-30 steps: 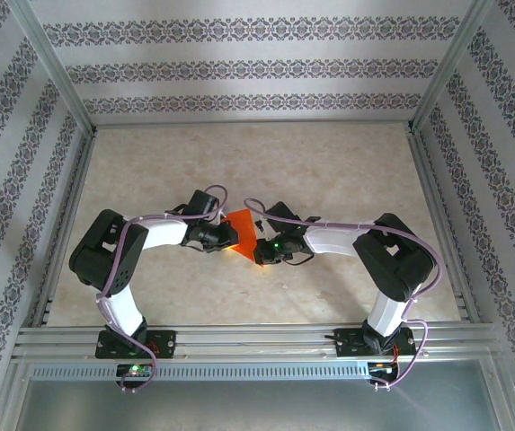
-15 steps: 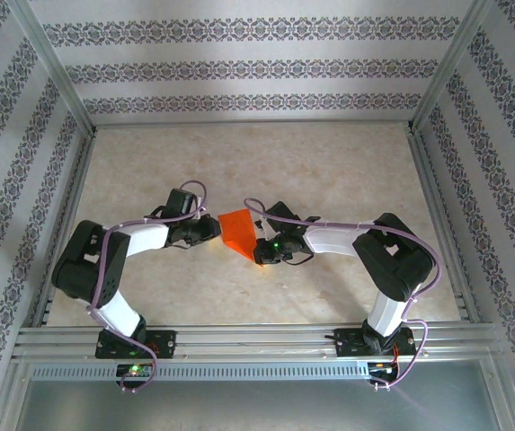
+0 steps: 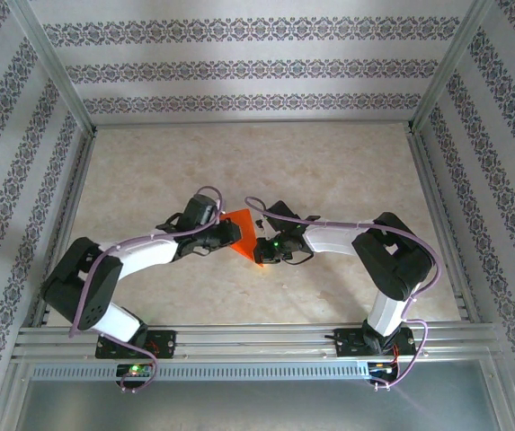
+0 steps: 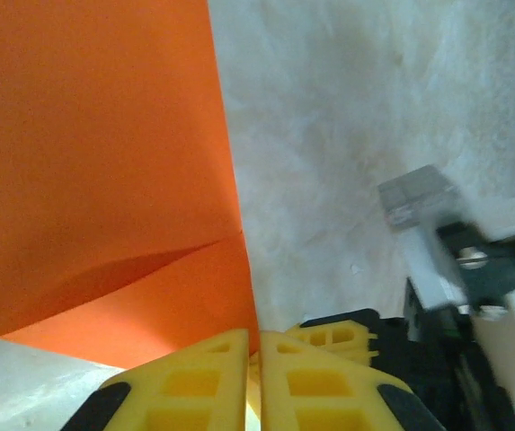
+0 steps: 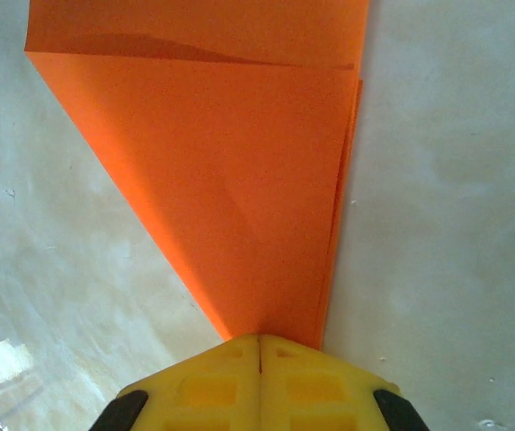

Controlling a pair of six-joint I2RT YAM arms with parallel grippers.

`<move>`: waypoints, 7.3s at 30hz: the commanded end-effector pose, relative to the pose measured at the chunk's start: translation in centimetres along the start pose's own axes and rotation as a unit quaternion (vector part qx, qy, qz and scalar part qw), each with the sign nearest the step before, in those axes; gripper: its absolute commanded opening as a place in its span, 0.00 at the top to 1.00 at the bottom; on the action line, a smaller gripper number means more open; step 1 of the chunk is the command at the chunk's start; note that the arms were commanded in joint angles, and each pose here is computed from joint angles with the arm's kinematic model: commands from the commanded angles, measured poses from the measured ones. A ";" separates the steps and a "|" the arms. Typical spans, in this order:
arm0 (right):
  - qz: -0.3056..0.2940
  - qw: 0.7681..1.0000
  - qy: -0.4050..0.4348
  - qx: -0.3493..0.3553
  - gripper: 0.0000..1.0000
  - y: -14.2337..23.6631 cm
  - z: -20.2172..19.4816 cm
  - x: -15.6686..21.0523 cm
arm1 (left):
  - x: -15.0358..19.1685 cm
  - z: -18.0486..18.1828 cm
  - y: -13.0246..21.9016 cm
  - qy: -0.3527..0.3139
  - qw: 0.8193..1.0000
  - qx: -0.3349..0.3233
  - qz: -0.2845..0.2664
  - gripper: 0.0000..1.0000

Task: Fold a paper plane with a square sheet of paper (pick it up from the middle)
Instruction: Third fold the triangle at the center of the table, then fourth fold the wing at the center of the table.

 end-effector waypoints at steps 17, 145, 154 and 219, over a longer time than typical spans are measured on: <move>0.111 0.983 -0.067 0.129 1.00 -1.4 -6.1 6.0 | 1.2 5.8 -1.5 0.015 0.993 -0.115 0.027 0.93; -0.052 0.995 -0.085 0.026 0.79 -0.9 -2.5 -4.1 | -2.0 3.8 -1.4 0.180 0.981 -0.002 0.078 0.66; -0.049 0.995 -0.084 0.026 0.79 -1.0 -2.6 -4.0 | -2.4 3.3 -1.8 0.172 0.982 0.015 0.078 0.74; -0.225 0.914 0.290 0.175 0.53 3.4 1.3 -3.7 | -3.3 0.0 -3.3 0.236 0.970 -0.064 -0.006 0.93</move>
Point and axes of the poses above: each hand's point on the last joint's axis, 136 mm out from that joint toward the fingers, its own y axis back along the fingers, its own z axis along the line the jaws close on, x = y × z, the point moved 5 cm from there along y, back along the fingers, and after that the axes turned 1 degree about -y, right-handed, at the moved point
